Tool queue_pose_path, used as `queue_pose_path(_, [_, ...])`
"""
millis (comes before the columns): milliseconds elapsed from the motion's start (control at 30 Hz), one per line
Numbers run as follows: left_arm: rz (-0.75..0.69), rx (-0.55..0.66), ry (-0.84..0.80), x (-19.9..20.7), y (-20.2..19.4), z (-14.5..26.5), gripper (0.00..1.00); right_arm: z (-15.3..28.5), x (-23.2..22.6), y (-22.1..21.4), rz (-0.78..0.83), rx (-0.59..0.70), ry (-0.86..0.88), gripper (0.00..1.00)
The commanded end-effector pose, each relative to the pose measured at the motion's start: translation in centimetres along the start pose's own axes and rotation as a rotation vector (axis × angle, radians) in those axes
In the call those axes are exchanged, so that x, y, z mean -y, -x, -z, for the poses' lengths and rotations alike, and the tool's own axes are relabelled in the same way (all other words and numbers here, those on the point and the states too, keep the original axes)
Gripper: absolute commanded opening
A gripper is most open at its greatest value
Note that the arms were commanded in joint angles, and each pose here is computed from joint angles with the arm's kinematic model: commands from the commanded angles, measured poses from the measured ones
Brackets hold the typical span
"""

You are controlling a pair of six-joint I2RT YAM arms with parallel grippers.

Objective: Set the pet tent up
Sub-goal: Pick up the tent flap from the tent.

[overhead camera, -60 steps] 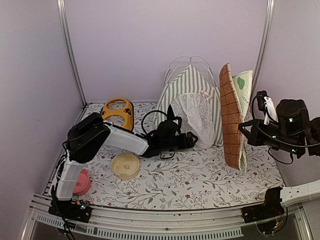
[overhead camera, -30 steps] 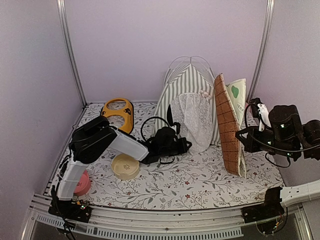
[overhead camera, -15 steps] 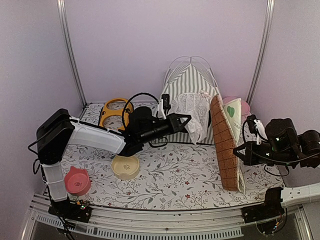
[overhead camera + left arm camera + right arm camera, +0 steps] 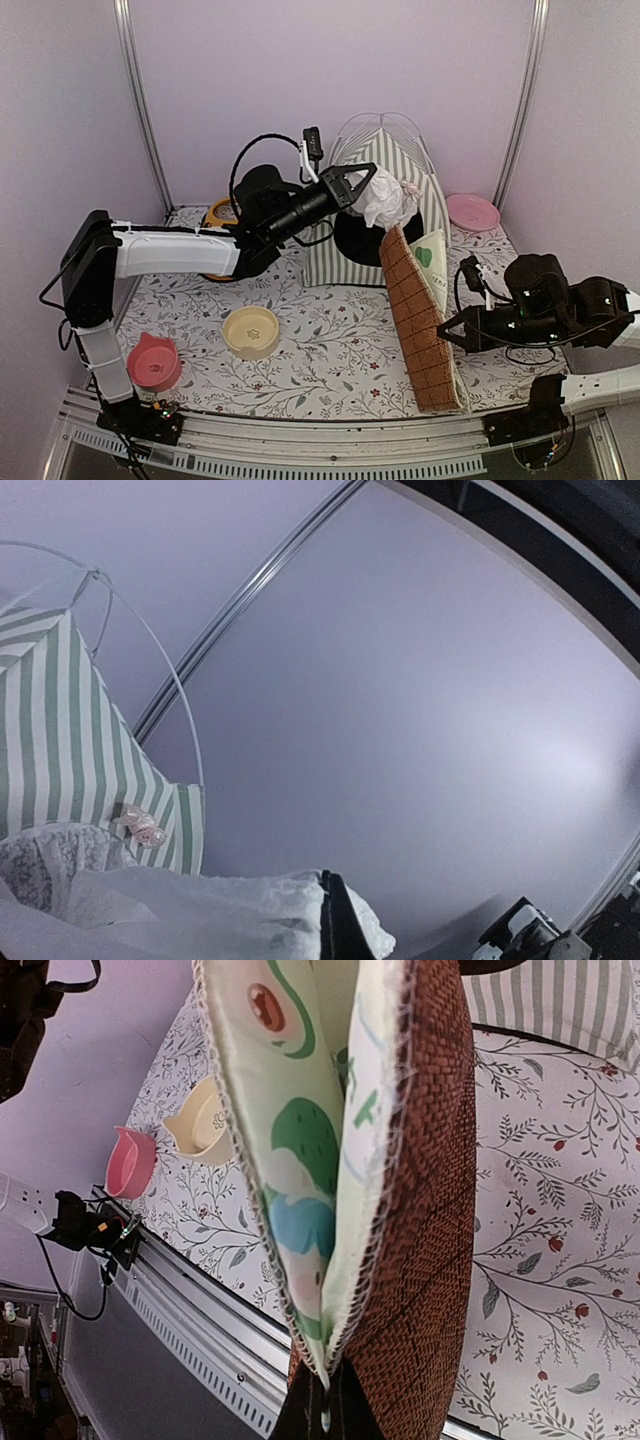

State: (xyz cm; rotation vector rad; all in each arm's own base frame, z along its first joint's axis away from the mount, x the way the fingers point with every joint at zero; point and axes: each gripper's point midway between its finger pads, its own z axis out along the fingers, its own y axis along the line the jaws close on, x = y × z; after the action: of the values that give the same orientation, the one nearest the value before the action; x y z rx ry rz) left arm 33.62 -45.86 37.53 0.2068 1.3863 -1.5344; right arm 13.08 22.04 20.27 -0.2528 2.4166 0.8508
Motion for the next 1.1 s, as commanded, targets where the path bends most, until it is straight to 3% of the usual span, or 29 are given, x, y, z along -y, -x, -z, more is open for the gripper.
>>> queue_pose_path(0, [-0.033, 0.051, -0.082, 3.0, 2.7, -0.1, 0.0, -0.9, -1.5, 2.0, -0.014, 0.054, 0.078, 0.0])
queue_pose_path(300, [-0.085, 0.077, -0.155, 6.1, 3.8, 0.2, 0.0, -3.6, -2.5, 4.8, -0.022, 0.045, 0.252, 0.0])
queue_pose_path(1067, [-0.094, 0.056, -0.238, 9.5, 1.4, 2.5, 0.0, -5.2, -0.4, 6.6, -0.141, 0.053, 0.354, 0.0])
